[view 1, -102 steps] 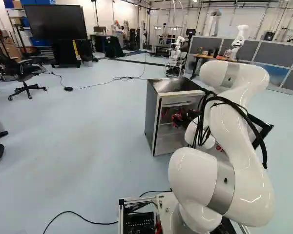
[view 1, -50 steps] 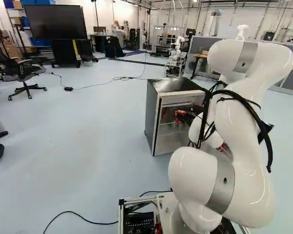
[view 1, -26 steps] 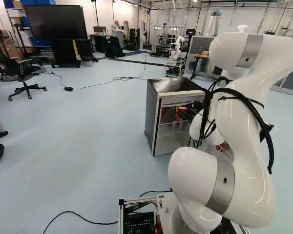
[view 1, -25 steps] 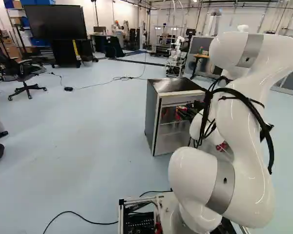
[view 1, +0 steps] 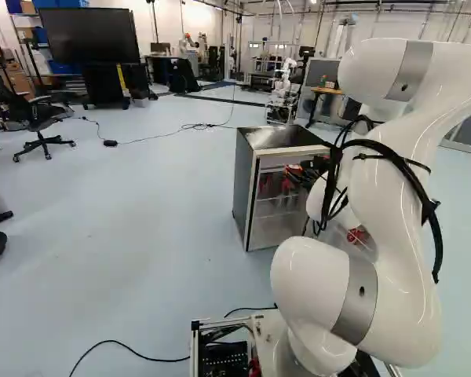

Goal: Grab a drink from the fridge

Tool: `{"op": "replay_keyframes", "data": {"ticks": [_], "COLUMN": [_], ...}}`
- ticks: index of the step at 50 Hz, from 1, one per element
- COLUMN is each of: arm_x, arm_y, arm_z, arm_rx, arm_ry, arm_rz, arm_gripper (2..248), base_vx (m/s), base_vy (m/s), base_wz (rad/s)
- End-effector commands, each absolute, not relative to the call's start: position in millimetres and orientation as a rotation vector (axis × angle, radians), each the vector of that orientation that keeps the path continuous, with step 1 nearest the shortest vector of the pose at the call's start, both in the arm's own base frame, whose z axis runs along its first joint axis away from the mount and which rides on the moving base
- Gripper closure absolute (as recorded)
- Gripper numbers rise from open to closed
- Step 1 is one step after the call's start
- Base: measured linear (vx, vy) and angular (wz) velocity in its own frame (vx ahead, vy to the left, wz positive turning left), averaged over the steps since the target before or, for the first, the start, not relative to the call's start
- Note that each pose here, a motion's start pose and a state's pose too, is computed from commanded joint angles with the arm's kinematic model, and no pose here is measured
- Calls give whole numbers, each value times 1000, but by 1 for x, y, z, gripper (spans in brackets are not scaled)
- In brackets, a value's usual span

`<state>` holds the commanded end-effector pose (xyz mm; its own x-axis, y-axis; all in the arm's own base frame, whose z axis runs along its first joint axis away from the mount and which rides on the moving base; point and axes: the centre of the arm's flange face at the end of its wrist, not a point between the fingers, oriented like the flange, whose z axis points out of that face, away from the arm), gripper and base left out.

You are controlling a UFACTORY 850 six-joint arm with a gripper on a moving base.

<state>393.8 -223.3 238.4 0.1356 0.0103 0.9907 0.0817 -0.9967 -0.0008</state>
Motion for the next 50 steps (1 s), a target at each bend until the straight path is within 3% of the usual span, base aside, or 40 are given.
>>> {"op": "replay_keyframes", "data": {"ticks": [50], "arm_x": [395], "arm_y": [-223], "arm_z": [296], "arm_rx": [-2276], "arm_ry": [-173], "arm_rz": [-2158], "arm_gripper": [152], "base_vx": [0], "base_vy": [0], "base_wz": [0]}}
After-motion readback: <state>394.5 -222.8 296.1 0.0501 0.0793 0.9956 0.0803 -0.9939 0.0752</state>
